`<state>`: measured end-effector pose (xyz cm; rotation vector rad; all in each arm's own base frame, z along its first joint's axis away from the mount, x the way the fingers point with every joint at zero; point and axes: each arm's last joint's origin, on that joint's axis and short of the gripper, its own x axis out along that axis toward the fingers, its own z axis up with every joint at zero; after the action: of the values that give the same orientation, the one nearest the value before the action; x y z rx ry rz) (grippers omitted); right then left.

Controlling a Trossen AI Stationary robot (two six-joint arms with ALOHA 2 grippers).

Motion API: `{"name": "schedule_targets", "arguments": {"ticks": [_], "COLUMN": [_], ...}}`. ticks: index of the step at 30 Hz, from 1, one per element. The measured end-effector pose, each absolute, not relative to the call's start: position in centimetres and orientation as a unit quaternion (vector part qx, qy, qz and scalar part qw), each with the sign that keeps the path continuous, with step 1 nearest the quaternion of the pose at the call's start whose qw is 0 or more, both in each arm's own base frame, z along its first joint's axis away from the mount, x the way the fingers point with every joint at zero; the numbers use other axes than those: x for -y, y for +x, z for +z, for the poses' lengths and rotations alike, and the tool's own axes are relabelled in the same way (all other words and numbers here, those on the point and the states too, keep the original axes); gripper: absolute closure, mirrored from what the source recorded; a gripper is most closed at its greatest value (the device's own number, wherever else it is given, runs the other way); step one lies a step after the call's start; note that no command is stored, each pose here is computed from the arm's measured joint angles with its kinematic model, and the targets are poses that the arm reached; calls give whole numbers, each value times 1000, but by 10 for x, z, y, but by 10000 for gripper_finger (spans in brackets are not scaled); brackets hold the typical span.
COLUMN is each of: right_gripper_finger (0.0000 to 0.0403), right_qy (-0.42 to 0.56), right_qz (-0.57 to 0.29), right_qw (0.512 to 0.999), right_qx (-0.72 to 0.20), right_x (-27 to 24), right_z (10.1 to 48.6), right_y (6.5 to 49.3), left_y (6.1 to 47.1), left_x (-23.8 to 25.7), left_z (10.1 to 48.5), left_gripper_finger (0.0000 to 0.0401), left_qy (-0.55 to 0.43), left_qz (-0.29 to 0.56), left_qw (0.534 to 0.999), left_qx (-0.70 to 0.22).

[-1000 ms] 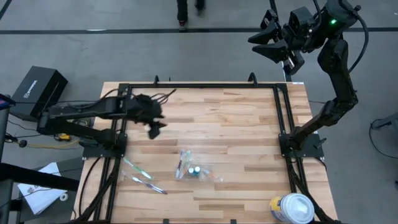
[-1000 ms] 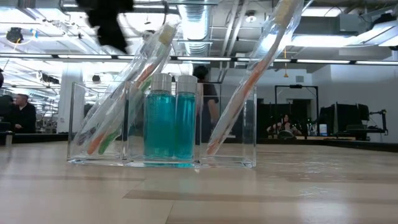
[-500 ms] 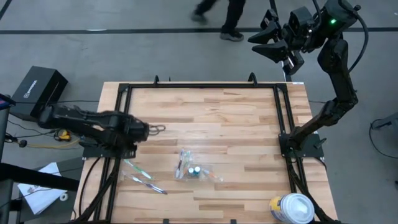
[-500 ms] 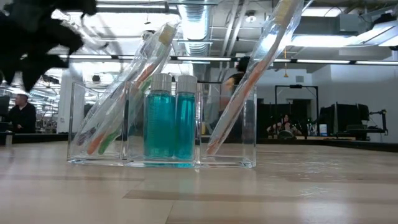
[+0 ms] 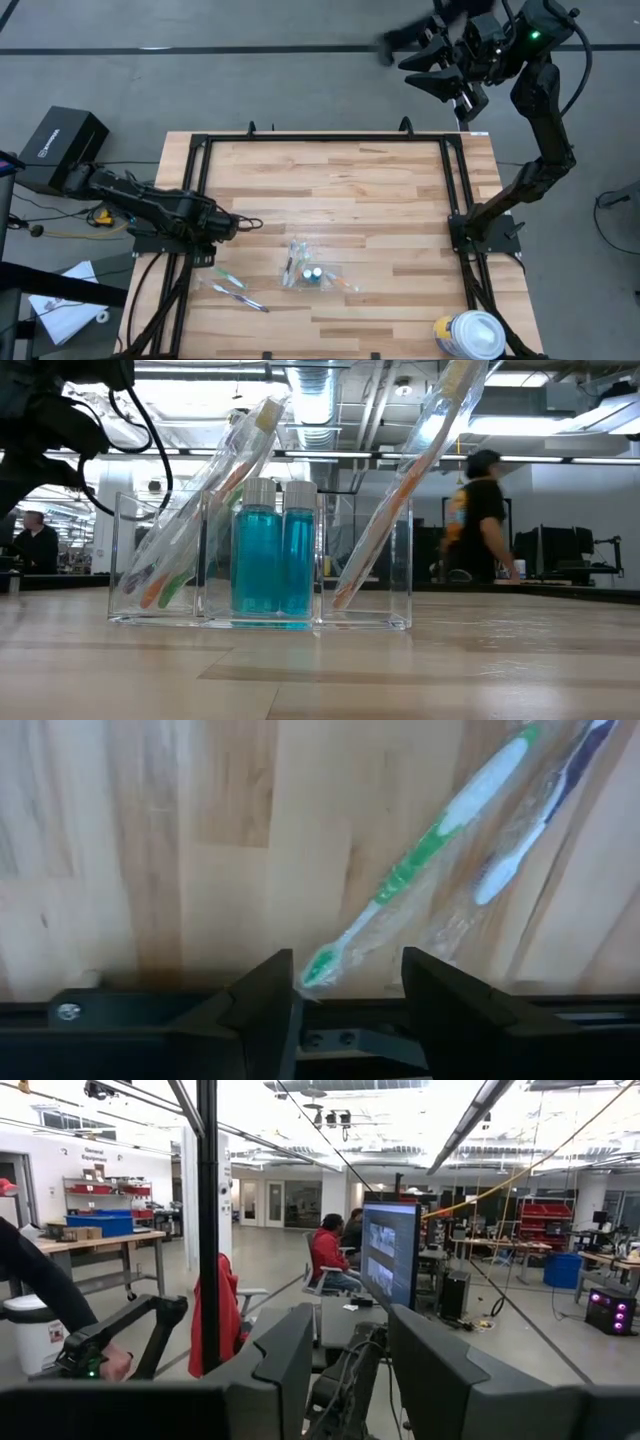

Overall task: Pick & Place toothbrushing station
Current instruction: Put the green toothbrush into the transparent organizer

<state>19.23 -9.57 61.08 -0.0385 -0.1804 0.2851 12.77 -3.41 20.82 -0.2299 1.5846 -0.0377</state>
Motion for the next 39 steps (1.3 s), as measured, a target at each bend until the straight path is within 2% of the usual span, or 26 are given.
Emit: {"name": "schedule_targets", "arguments": {"ticks": [10,20,34,37,39], "right_gripper_finger": [280,279,280,280,280], "right_qy": [-12,-14,-11,-12,-12], "right_qz": [141,140,140,139,136], "right_qw": [987,988,988,988,988], "right_qx": [77,70,70,72,73], "right_x": [99,99,99,99,99], "right_z": [605,603,603,604,604], "right_y": [198,198,198,198,198], "left_y": [131,115,101,101,101], "left_x": [51,62,58,58,58], "left_z": [202,160,132,131,131], "left_gripper_finger": [219,219,220,235,264], "left_qy": [-121,-162,-171,-171,-171], "left_qz": [-22,-15,21,24,24], "left_qw": [716,678,655,657,656], "left_qx": [-687,-717,-735,-734,-734]}}
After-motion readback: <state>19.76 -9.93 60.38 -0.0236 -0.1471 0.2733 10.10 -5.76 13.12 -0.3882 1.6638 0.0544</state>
